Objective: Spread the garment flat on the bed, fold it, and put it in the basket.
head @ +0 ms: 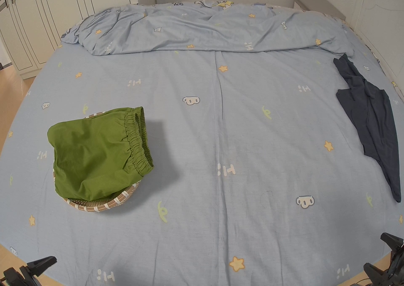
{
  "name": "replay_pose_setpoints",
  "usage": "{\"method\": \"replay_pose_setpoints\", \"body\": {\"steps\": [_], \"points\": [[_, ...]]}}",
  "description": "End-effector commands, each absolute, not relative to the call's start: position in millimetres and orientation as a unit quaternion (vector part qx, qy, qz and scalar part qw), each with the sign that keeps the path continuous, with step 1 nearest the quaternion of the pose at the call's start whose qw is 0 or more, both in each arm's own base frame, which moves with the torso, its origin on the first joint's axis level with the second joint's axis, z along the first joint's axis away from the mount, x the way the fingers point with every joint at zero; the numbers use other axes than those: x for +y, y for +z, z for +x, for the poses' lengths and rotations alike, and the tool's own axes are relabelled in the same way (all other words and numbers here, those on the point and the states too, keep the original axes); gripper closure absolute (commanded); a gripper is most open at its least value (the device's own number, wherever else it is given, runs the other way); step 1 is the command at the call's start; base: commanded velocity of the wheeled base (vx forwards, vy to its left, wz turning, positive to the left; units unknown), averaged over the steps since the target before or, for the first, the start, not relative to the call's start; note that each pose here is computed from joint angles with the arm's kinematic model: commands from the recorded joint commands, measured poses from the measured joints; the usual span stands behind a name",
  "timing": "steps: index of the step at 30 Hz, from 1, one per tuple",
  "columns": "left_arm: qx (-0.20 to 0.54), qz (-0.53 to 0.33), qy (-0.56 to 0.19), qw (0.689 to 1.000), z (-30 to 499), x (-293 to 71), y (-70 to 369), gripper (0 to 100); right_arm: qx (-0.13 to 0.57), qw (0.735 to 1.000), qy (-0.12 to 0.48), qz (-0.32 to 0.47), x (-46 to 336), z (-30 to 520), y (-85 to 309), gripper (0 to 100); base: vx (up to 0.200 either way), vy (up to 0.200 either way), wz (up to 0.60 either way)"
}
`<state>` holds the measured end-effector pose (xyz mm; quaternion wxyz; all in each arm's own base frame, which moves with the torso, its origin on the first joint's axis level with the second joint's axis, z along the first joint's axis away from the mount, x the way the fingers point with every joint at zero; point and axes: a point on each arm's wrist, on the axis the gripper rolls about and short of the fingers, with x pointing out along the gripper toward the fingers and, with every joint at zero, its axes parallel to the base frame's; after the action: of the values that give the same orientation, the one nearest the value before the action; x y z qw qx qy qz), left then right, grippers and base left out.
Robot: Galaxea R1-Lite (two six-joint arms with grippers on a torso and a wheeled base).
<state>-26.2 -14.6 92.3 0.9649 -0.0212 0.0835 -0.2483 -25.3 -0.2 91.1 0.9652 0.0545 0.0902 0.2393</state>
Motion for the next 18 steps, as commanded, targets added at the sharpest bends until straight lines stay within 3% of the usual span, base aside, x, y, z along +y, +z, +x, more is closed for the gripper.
{"method": "replay_pose_setpoints", "body": {"steps": [1, 2, 3, 7, 9, 11, 17, 18], "points": [[0.071, -0.074, -0.021, 0.995, -24, -5, 90, 0, 0.086, 0.97, 0.221, 0.049, -1, -25, 88, 0, 0.0, 0.0, 0.0], [0.053, -0.089, 0.06, 0.993, -22, -1, 89, 0, 0.081, 0.975, 0.204, 0.047, -1, -24, 88, 0, 0.0, 0.0, 0.0], [0.051, -0.079, 0.064, 0.994, -20, 0, 86, 0, 0.078, 0.977, 0.192, 0.051, -1, -24, 89, 0, 0.0, 0.0, 0.0], [0.034, -0.038, 0.004, 0.999, -17, 2, 82, 0, 0.07, 0.988, 0.13, 0.037, 5, -25, 88, 0, 0.0, 0.0, 0.0], [0.029, -0.02, -0.009, 0.999, -17, 1, 82, 0, 0.049, 0.988, 0.144, 0.02, 7, -28, 87, 0, 0.0, 0.0, 0.0], [0.038, 0.017, -0.007, 0.999, -17, 1, 78, 0, 0.027, 0.986, 0.166, 0.01, 7, -30, 83, 0, 0.0, 0.0, 0.0], [-0.001, 0.025, 0.007, 1.0, -23, 0, 76, 0, 0.011, 0.986, 0.155, 0.059, 7, -28, 84, 0, 0.0, 0.0, 0.0], [-0.001, 0.021, 0.009, 1.0, -23, 0, 76, 0, 0.0, 0.992, 0.11, 0.057, 5, -26, 85, 0, 0.0, 0.0, 0.0]]}}
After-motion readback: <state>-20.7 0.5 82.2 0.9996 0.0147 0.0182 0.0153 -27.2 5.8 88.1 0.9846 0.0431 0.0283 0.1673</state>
